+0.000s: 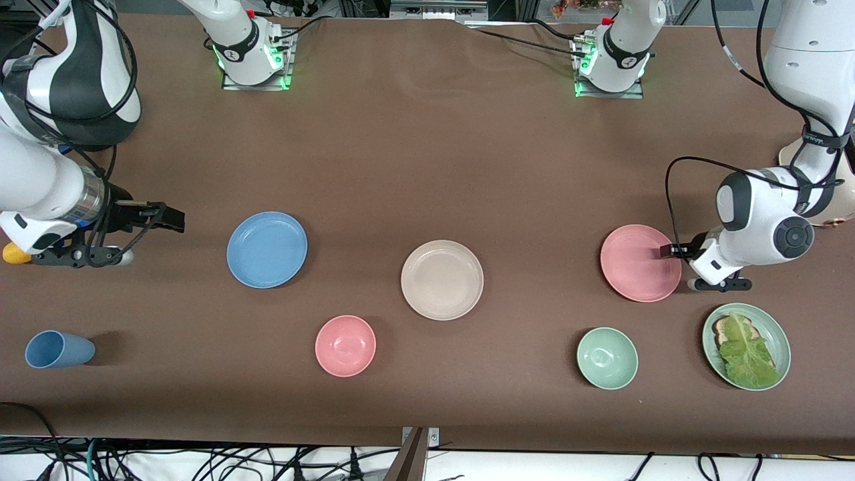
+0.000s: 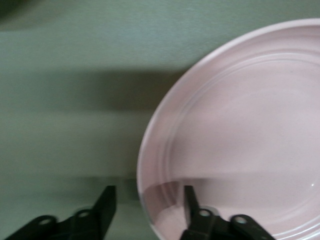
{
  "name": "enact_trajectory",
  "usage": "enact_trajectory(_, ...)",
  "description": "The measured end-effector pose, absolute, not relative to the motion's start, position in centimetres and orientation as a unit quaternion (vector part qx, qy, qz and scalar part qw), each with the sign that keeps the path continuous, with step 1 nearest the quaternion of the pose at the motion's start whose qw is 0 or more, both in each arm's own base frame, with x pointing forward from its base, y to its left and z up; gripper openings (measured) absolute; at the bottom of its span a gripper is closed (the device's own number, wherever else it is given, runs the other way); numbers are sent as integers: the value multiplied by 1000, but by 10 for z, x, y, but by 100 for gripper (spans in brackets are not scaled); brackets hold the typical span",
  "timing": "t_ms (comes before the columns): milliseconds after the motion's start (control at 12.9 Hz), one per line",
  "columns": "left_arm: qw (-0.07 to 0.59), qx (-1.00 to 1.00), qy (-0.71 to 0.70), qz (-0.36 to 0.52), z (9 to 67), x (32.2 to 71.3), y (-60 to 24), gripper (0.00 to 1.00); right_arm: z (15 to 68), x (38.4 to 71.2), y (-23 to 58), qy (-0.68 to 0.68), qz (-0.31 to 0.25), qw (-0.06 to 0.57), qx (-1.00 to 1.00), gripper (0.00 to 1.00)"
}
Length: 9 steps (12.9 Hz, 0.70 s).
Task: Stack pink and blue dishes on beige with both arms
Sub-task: 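Reach the left gripper to the pink plate rim and grasp it, then lift the pink plate with the left gripper over the beige plate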
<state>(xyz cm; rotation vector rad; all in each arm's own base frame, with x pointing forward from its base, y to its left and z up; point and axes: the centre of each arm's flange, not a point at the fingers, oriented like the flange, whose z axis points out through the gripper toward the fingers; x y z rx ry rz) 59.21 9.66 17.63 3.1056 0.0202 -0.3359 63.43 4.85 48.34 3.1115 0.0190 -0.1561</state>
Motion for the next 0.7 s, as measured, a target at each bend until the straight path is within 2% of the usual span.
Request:
enact_trajectory(232,7,994,7,-108,176,594,86,25,483,634,47,5,-50,13,999,100)
enact_trajectory(541,31,987,27,-154,216,618,59,7,483,634,47,5,-50,13,999,100)
enact_trajectory(695,46,983,48,-171,251,632,18,5,483,634,47,5,-50,13,999,100)
